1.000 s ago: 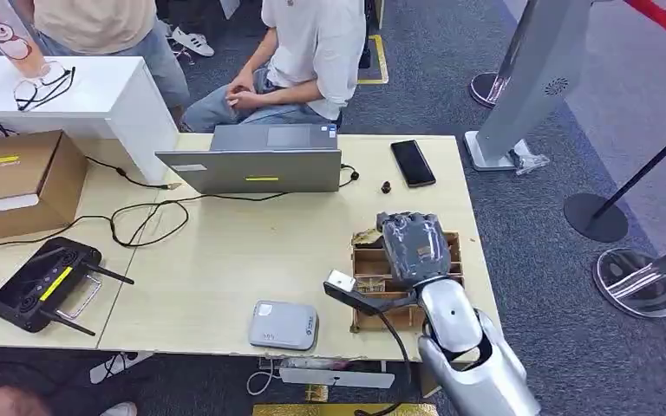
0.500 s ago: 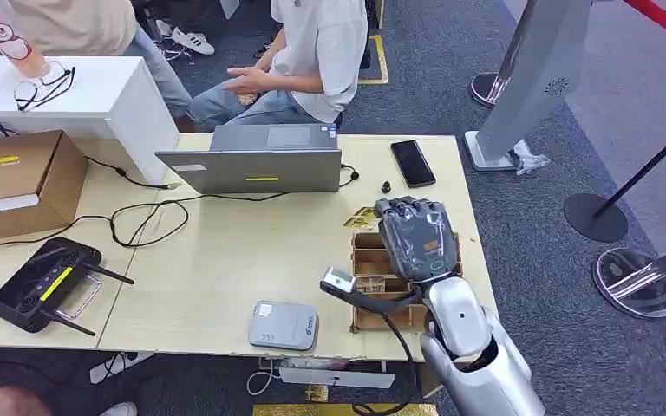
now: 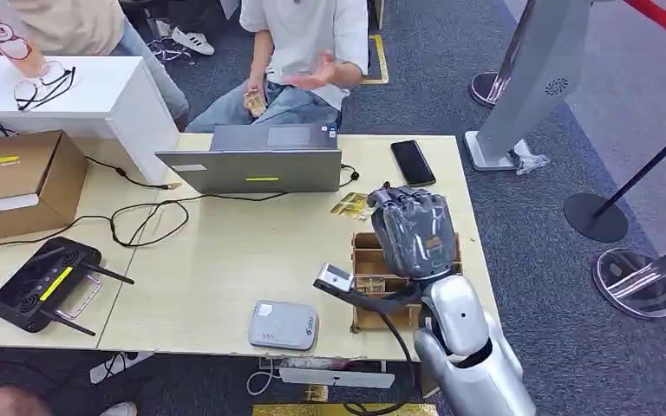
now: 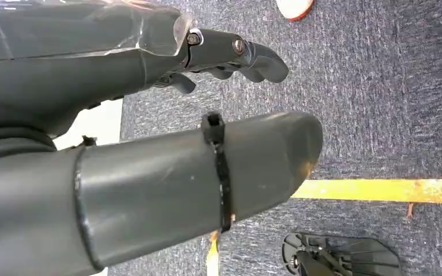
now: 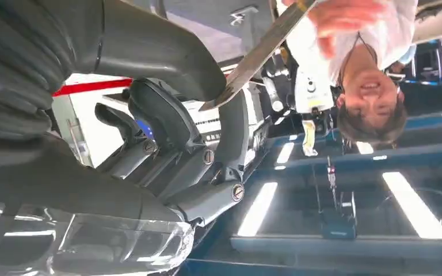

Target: Pass the card to the sensor for recognition and then transmit it.

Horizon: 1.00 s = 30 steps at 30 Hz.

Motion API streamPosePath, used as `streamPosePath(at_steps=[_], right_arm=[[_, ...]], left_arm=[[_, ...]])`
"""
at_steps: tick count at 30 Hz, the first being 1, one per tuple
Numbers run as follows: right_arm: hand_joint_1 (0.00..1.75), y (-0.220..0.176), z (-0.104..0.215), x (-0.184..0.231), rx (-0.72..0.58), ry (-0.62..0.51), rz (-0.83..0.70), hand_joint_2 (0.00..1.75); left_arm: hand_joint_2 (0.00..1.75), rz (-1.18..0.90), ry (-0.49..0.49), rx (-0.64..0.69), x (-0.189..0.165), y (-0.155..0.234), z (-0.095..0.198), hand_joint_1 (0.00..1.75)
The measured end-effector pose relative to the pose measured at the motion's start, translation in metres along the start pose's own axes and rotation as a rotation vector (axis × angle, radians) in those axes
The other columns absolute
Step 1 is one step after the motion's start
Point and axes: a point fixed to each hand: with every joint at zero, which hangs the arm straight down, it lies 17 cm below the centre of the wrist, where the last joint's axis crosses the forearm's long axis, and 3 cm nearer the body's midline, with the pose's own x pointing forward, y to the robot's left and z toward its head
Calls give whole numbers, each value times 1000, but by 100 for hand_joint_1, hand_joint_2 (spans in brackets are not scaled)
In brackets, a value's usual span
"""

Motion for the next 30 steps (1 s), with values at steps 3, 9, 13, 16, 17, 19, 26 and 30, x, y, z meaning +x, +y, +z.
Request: streamPosePath(at_steps=[3, 9, 13, 16, 17, 19, 26, 30], right_arm=[[175, -3, -4, 2, -19, 1, -13, 175], [175, -7, -16, 3, -60, 14, -49, 175], [175, -6, -26, 3, -73, 19, -75, 175], [175, -3, -31, 5, -72, 18, -81, 175], [175, -2, -32, 5, -71, 19, -86, 175], [175, 0, -36, 6, -70, 20, -95, 175], [175, 7, -55, 10, -60, 13, -95, 175], [175, 12, -62, 11, -54, 9, -99, 175]], left_arm=[[0, 4, 2, 3, 0, 0, 0, 0], [0, -3, -4, -1, 1, -2, 1, 0], [0, -9, -11, -4, 2, -2, 1, 0], [0, -12, -13, -4, 3, -2, 1, 0], [0, -13, -14, -5, 3, -2, 1, 0], [0, -14, -14, -7, 3, -3, 1, 0], [0, -21, -5, -17, 3, -4, 1, 0], [0, -27, -4, -19, 5, -4, 1, 0]])
